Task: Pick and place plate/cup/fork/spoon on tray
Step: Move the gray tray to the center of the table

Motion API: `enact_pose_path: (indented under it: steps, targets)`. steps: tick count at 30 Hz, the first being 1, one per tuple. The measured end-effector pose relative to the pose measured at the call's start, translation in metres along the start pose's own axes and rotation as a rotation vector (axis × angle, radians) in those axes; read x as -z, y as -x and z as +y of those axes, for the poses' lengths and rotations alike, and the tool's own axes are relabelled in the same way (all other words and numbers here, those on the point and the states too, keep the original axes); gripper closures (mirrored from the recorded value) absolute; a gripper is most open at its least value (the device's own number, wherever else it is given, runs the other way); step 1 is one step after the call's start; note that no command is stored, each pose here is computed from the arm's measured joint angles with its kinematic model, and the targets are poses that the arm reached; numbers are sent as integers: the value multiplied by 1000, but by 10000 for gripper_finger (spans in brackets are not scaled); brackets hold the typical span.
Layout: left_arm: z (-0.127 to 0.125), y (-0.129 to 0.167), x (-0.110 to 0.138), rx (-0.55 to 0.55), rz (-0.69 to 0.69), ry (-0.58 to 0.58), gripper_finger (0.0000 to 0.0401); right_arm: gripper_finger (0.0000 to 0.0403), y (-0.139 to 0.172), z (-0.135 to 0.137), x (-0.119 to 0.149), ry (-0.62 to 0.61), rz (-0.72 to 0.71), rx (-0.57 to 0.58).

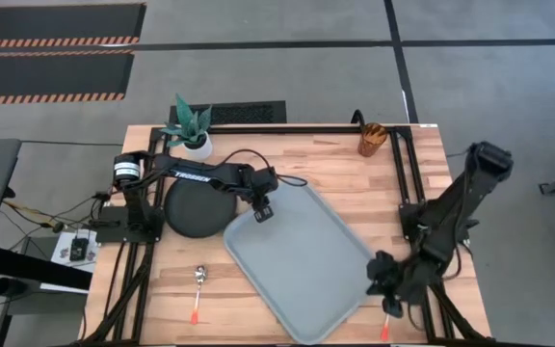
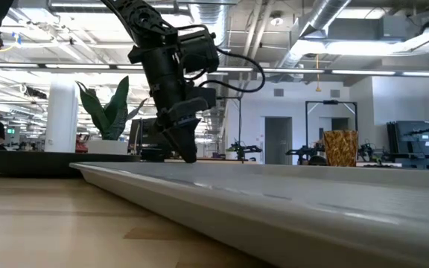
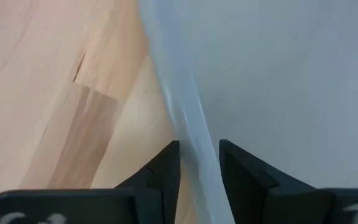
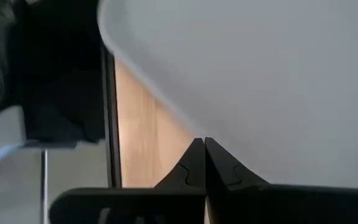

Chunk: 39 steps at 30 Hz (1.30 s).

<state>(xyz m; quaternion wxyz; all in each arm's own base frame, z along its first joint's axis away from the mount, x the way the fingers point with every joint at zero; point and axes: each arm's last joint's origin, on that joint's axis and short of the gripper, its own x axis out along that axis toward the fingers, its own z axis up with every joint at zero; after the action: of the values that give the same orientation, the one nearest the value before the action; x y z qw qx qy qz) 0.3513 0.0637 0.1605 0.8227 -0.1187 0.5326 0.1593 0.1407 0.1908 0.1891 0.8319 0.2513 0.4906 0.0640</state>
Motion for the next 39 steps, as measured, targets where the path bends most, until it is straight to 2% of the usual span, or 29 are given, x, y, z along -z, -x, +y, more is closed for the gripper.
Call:
enact_pose_path:
  steps: [9,15,21,30,39]
  targets:
    - [0,3,-1,3,-10,-27,303,395,-38,-6,10,-123,226,108]
    - [-5,6,0,12,-19,-68,303,395,-46,-14,5,-157,250,153]
    - [-8,6,2,14,-6,-87,303,395,-36,-28,5,-217,275,299]
    - [-10,6,3,22,3,-106,303,395,-6,-47,-1,-270,133,514]
    - [-35,9,9,124,5,-304,303,395,-2,-69,-15,-286,107,647]
